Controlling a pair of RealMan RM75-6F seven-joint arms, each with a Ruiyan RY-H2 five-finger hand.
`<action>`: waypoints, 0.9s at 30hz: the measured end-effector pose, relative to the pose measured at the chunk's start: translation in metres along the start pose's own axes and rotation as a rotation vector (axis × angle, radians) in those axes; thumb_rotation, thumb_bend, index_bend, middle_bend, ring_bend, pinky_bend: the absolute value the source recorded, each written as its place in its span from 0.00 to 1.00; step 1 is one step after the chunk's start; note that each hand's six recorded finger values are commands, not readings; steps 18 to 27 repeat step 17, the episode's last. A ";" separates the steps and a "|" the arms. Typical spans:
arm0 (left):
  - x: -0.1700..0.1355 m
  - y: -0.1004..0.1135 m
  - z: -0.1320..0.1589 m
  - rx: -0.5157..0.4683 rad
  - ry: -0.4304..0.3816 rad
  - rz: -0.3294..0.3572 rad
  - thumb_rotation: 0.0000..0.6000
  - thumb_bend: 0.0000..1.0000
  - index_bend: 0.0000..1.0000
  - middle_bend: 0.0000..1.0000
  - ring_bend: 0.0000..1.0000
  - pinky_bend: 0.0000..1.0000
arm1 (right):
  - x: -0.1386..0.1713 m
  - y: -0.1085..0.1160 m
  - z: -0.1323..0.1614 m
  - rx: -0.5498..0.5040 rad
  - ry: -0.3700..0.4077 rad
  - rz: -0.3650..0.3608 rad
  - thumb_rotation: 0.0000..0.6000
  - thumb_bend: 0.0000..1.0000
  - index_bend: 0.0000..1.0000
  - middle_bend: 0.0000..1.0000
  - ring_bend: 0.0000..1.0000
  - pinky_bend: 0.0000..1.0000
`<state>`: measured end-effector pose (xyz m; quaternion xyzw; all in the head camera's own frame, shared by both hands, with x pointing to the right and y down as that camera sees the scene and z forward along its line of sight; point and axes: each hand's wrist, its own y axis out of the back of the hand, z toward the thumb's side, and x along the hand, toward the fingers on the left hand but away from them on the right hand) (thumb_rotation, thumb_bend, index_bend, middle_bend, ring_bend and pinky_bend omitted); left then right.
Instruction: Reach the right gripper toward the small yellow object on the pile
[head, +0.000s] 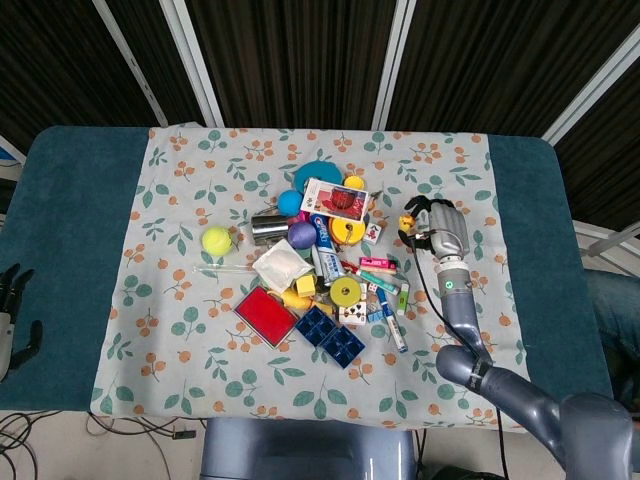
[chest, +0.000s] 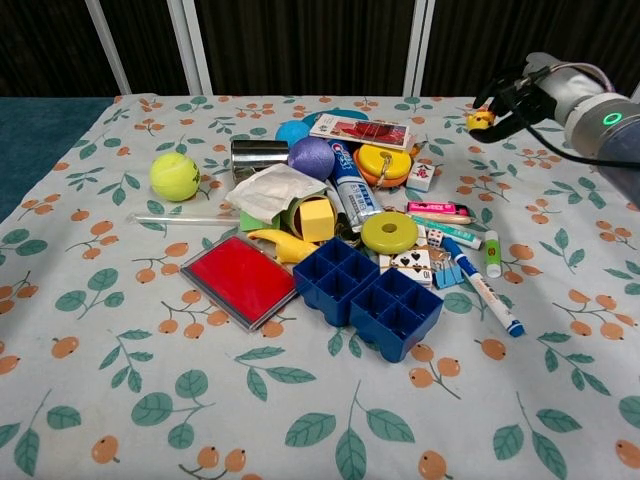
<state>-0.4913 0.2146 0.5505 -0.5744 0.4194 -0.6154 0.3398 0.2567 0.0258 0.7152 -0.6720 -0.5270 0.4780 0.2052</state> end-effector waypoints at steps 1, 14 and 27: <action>0.000 0.000 0.000 0.001 -0.001 -0.001 1.00 0.51 0.07 0.00 0.00 0.04 | 0.004 0.007 0.002 -0.016 0.007 -0.006 1.00 0.45 0.43 0.56 0.32 0.21; -0.001 -0.001 0.001 0.007 0.000 -0.002 1.00 0.51 0.07 0.00 0.00 0.04 | 0.061 0.104 0.005 -0.174 0.087 -0.063 1.00 0.45 0.43 0.56 0.32 0.21; 0.000 -0.002 0.001 0.010 -0.001 -0.004 1.00 0.51 0.07 0.00 0.00 0.04 | 0.073 0.121 0.003 -0.208 0.088 -0.055 1.00 0.45 0.43 0.56 0.32 0.21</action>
